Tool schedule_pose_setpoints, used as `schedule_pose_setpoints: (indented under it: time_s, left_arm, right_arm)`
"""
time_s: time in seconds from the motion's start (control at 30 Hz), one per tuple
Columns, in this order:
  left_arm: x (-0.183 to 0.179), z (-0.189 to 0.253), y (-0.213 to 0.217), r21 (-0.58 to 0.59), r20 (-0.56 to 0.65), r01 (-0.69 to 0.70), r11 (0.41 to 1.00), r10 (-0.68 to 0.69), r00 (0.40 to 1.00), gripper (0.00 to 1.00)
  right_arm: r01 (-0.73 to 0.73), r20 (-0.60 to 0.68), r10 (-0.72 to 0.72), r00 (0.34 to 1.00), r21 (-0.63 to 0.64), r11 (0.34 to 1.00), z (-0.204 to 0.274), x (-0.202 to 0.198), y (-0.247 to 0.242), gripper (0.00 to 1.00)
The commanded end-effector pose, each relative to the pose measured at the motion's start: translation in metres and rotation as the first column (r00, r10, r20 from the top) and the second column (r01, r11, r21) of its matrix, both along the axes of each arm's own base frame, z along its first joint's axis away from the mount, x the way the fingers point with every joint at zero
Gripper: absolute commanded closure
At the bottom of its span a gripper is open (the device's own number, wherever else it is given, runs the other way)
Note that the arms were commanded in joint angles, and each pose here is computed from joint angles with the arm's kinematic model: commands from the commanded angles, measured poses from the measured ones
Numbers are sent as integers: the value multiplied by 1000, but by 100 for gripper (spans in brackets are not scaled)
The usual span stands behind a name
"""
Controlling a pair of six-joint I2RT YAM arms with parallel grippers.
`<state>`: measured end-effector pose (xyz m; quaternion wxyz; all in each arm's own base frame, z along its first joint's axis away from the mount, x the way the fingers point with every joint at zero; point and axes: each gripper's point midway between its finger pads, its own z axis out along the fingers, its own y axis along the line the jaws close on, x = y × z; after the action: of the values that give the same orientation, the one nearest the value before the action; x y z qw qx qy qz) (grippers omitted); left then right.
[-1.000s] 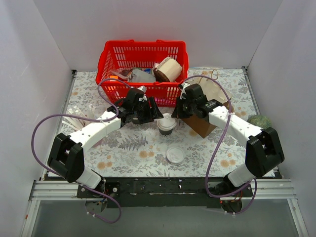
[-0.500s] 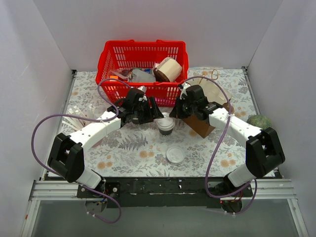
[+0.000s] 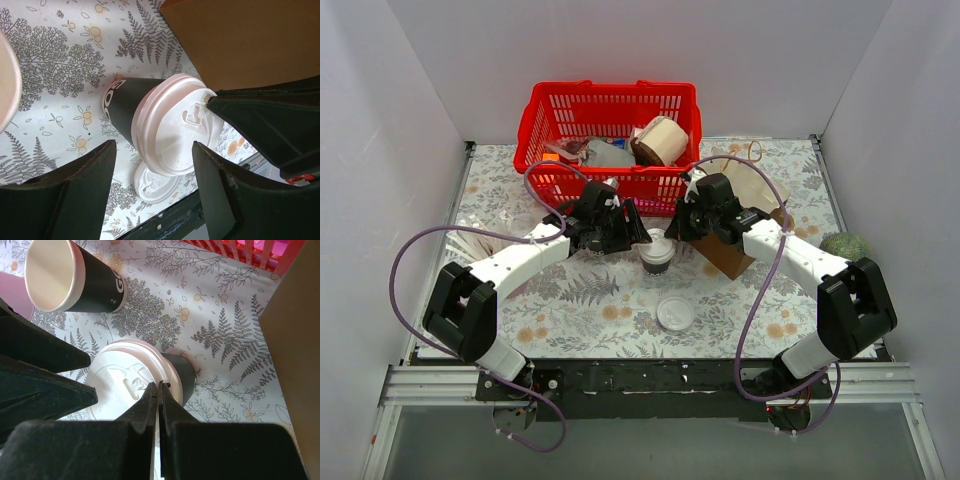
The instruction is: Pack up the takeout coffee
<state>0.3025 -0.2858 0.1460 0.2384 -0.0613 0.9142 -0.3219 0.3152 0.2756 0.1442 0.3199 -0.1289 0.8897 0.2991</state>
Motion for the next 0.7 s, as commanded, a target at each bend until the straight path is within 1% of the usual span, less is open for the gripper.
schedule_pose_setpoints:
  time_s: [0.0,0.17,0.27,0.43,0.67]
  left_arm:
    - [-2,-8,1,21,-13,12,1000,-12,1000,39]
    - [-4,-16,2,32,-31,18,999,-17,999,39]
    - [-5,-21,1,38,-44,22,999,-21,999,40]
    - [-5,-26,1,42,-52,21,999,-19,998,41]
    - [-2,-13,-3,11,-30,26,1000,-25,999,40]
  right_arm:
    - [6,2,-6,1000,-42,999,-7,2,-7,99]
    - [-6,-6,6,1000,-49,999,-19,-1,-8,99]
    - [-7,33,9,999,-39,999,-15,1,-8,99]
    - [-13,99,16,995,-26,1000,-6,1,-11,99]
    - [-34,153,30,988,26,999,20,1,-5,99]
